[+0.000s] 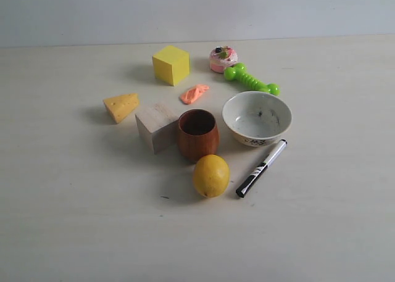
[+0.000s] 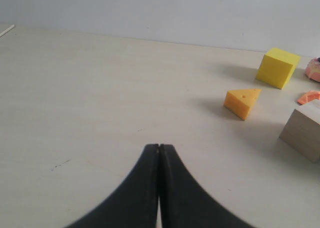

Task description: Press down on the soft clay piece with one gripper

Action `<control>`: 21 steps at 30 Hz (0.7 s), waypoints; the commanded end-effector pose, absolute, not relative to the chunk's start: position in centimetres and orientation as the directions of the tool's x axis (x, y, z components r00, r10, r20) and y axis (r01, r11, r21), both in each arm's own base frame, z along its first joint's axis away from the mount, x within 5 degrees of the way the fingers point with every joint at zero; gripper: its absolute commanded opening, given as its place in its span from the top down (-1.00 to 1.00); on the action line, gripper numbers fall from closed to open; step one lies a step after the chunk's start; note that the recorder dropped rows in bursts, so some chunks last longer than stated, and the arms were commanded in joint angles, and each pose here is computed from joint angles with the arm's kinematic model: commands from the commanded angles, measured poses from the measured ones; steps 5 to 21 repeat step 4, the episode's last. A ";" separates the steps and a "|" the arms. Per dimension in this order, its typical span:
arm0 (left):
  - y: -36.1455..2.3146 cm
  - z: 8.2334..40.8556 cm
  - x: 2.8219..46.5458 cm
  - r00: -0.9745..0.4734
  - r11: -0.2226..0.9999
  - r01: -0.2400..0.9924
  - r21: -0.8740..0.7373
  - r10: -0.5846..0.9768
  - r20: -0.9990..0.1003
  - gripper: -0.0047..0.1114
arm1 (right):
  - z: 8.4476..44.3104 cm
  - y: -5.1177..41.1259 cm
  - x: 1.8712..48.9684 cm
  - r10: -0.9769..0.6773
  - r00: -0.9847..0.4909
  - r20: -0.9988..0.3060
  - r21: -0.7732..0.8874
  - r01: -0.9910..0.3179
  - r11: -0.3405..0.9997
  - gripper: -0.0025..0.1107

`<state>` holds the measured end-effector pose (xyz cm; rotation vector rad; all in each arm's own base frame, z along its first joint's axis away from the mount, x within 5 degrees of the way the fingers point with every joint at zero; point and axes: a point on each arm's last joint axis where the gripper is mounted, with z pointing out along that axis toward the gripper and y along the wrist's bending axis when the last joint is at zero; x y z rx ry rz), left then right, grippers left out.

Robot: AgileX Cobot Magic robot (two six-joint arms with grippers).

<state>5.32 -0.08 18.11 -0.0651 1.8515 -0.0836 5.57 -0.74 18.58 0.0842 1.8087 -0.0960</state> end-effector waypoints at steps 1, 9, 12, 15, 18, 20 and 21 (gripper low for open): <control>-0.1 18.1 5.3 -0.271 0.996 0.009 -0.092 -0.086 -0.959 0.92 | 18.6 -0.8 5.6 -0.001 -0.225 -0.974 -0.027 0.113 0.993 0.96; -0.1 18.1 5.3 -0.271 0.996 0.009 -0.092 -0.086 -0.959 0.92 | 18.6 -0.8 5.6 -0.001 -0.225 -0.974 -0.027 0.113 0.993 0.96; -0.1 18.1 5.3 -0.271 0.996 0.009 -0.092 -0.086 -0.959 0.92 | 18.6 -0.8 5.6 -0.001 -0.225 -0.974 -0.027 0.113 0.993 0.96; -0.1 18.1 5.3 -0.271 0.996 0.009 -0.092 -0.086 -0.959 0.92 | 18.6 -0.8 5.6 -0.001 -0.225 -0.974 -0.027 0.113 0.993 0.96; -0.1 18.1 5.3 -0.271 0.996 0.009 -0.092 -0.086 -0.959 0.92 | 18.6 -0.8 5.6 -0.001 -0.225 -0.974 -0.027 0.113 0.993 0.96; -0.1 18.1 5.3 -0.271 0.996 0.009 -0.092 -0.086 -0.959 0.92 | 18.6 -0.8 5.6 -0.001 -0.225 -0.974 -0.027 0.113 0.993 0.96; -0.1 18.1 5.3 -0.271 0.996 0.009 -0.092 -0.086 -0.959 0.92 | 18.6 -0.8 5.6 -0.001 -0.225 -0.974 -0.027 0.113 0.993 0.96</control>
